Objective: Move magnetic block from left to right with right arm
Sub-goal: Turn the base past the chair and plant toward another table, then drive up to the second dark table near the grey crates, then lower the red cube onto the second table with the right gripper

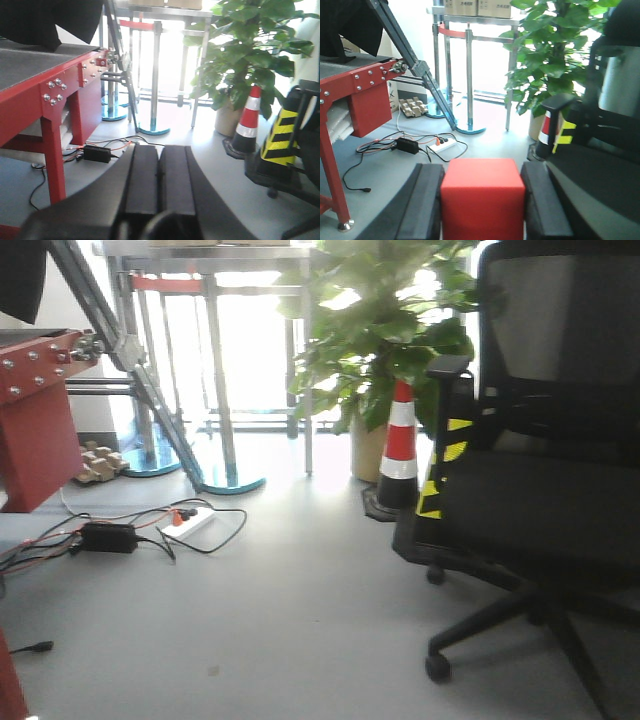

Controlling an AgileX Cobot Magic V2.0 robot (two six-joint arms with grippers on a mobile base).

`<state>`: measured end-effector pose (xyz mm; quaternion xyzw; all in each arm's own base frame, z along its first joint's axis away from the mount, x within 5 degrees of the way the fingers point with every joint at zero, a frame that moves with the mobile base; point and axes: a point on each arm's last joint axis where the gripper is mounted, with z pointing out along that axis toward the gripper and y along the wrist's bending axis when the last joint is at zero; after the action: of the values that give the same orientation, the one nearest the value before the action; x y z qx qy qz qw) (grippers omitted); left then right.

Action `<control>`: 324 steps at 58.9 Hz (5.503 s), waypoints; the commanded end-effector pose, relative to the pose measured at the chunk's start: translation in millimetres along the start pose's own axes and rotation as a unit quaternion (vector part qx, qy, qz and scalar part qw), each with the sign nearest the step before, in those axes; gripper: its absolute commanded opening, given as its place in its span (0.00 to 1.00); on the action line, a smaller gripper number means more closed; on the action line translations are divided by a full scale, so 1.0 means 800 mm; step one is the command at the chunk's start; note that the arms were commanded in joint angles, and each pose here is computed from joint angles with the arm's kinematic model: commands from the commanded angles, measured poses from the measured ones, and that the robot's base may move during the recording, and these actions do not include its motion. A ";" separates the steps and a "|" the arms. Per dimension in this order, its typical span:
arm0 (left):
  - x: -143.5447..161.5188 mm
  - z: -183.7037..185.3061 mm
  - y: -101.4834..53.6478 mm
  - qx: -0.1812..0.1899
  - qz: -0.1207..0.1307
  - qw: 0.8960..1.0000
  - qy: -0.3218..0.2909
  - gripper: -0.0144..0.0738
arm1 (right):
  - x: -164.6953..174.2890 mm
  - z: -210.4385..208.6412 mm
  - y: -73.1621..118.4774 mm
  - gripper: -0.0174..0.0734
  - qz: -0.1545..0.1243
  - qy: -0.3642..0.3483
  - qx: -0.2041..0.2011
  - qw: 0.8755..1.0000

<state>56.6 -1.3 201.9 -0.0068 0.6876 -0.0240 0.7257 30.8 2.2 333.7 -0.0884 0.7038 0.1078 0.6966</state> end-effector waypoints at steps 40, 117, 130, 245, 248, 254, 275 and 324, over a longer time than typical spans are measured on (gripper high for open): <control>-0.007 -0.001 0.000 0.002 -0.002 0.999 -0.044 0.03 | -0.020 0.000 0.002 0.40 -0.011 -0.049 -0.003 0.999; -0.007 -0.001 0.000 0.002 -0.002 0.999 -0.044 0.03 | -0.020 0.000 0.002 0.40 -0.011 -0.049 -0.003 0.999; -0.007 -0.001 0.000 0.002 -0.002 0.999 -0.044 0.03 | -0.020 0.000 0.002 0.40 -0.011 -0.049 -0.003 0.999; -0.007 -0.001 0.000 0.002 -0.002 0.999 -0.044 0.03 | -0.105 0.092 0.018 0.40 -0.026 0.018 -0.021 0.999; -0.007 -0.001 0.000 0.002 -0.002 0.999 -0.044 0.03 | -0.110 0.116 0.022 0.40 -0.038 0.039 -0.026 0.998; -0.007 -0.001 0.000 0.002 -0.002 0.999 -0.044 0.03 | -0.115 0.166 0.037 0.40 -0.059 0.078 -0.048 0.994; -0.007 -0.001 0.000 0.002 -0.002 0.999 -0.044 0.03 | -0.073 0.315 0.134 0.40 -0.082 0.264 -0.138 0.951; -0.007 -0.001 0.000 0.002 -0.002 0.999 -0.044 0.03 | 0.097 0.463 0.189 0.40 -0.045 0.494 -0.111 0.861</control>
<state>56.6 -1.3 201.9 -0.0068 0.6876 -0.0240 0.7257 340.5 250.5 229.2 -0.2452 0.9465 0.0741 0.1960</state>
